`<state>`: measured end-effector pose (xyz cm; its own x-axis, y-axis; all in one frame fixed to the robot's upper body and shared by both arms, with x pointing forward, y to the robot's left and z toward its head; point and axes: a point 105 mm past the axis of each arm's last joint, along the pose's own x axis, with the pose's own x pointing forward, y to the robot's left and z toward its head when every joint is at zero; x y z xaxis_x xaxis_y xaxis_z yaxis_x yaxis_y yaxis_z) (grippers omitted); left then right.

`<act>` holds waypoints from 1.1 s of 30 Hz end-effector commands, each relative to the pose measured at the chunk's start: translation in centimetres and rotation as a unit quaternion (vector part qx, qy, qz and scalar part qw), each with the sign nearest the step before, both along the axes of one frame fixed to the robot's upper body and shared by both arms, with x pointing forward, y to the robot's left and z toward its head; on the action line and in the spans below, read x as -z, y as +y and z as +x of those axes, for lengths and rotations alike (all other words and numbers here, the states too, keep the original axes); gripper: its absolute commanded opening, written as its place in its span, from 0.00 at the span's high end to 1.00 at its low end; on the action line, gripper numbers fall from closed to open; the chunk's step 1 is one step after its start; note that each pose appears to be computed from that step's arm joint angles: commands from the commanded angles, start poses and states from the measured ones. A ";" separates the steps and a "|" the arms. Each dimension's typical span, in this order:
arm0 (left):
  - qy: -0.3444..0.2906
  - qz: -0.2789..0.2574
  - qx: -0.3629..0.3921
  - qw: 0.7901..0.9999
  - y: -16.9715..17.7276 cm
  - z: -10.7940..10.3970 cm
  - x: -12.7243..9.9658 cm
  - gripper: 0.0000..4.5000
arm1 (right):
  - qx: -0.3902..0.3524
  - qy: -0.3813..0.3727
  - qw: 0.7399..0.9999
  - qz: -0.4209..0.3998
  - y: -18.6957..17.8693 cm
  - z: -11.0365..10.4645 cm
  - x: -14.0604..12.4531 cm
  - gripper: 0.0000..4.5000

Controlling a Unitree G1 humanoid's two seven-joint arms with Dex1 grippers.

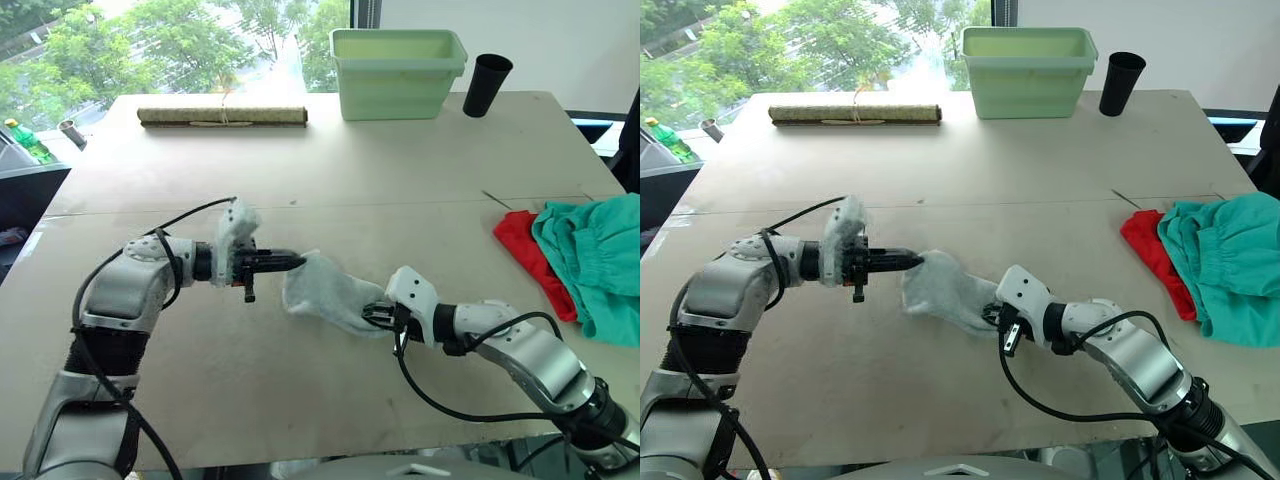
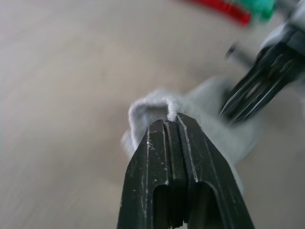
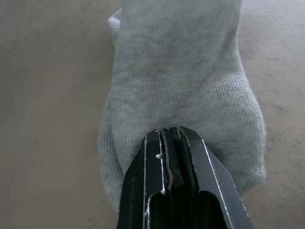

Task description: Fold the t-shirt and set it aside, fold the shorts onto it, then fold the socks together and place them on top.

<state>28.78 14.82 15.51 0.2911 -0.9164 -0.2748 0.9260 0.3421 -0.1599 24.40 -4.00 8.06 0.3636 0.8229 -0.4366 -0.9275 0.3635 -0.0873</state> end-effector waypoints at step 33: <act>0.077 0.038 -0.019 0.996 -1.4 -1.4 3.9 0.37 | -0.032 -0.036 0.997 -0.056 -1.3 0.1 0.8 1.00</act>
